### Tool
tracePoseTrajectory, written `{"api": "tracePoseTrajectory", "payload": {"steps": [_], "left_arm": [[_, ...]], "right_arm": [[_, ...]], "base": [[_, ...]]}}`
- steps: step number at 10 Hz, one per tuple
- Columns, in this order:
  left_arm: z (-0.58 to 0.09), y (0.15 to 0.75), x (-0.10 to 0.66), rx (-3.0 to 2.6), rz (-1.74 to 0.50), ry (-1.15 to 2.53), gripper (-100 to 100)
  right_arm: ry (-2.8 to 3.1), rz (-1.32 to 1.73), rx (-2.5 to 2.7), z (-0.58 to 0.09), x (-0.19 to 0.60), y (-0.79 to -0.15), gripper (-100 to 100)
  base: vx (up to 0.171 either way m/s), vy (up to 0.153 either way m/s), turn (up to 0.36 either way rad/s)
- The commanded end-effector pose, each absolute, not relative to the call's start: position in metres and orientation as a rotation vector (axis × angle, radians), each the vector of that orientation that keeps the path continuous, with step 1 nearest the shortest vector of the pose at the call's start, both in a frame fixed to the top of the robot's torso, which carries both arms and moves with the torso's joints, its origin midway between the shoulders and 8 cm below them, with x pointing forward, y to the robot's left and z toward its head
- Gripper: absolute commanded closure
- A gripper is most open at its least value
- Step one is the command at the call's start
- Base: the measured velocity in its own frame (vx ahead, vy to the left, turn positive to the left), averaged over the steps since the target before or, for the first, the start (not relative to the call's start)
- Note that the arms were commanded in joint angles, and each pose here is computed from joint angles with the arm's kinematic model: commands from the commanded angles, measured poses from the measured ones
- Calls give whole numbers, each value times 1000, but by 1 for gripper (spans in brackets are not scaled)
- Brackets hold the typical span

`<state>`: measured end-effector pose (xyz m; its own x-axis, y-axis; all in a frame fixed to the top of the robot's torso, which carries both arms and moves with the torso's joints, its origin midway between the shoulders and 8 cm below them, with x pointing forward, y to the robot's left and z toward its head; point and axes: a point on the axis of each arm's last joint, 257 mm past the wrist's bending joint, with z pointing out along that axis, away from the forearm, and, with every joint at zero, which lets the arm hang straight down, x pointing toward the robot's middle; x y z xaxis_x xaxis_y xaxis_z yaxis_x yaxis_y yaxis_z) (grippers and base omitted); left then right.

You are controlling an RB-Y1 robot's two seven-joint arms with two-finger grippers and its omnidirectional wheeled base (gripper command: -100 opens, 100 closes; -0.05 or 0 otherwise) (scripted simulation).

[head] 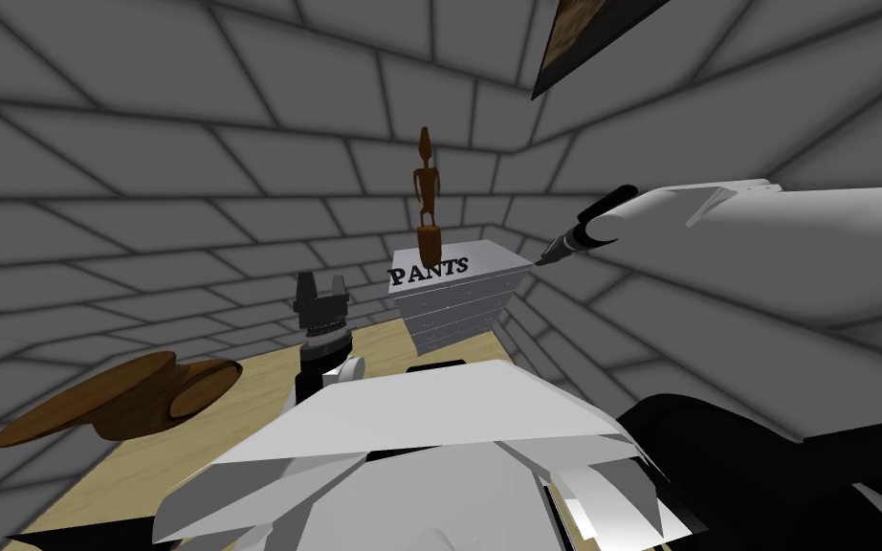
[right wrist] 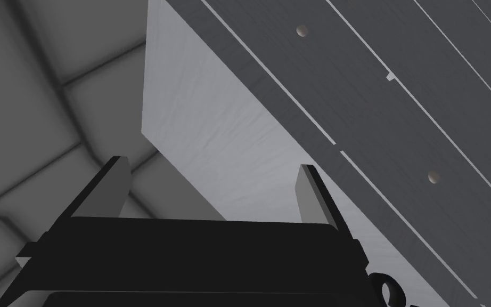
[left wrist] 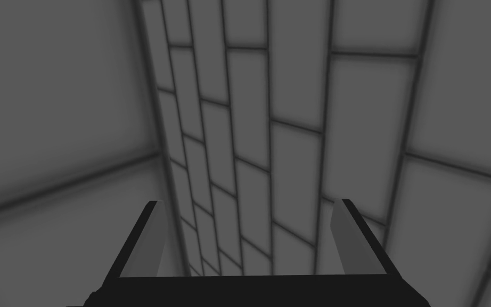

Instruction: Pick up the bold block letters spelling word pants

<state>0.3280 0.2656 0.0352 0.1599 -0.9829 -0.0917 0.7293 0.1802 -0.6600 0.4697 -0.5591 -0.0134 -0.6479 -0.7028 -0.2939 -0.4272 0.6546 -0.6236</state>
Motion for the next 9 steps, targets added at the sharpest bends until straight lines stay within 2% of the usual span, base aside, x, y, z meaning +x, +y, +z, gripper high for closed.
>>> {"api": "tracePoseTrajectory", "payload": {"steps": [1, 6, 9], "left_arm": [[35, 266, 328, -534, -1309, 579, 0], [35, 266, 328, -534, -1309, 579, 0], [35, 266, 328, -534, -1309, 579, 0]], "right_arm": [[2356, -694, -961, -13, 477, -545, -100], [2380, -651, -1178, -16, 490, -502, -100], [2359, -623, -1362, -23, 501, -464, -100]], "base": [[42, 68, -8], [33, 49, 2], [47, 81, 5]]}}
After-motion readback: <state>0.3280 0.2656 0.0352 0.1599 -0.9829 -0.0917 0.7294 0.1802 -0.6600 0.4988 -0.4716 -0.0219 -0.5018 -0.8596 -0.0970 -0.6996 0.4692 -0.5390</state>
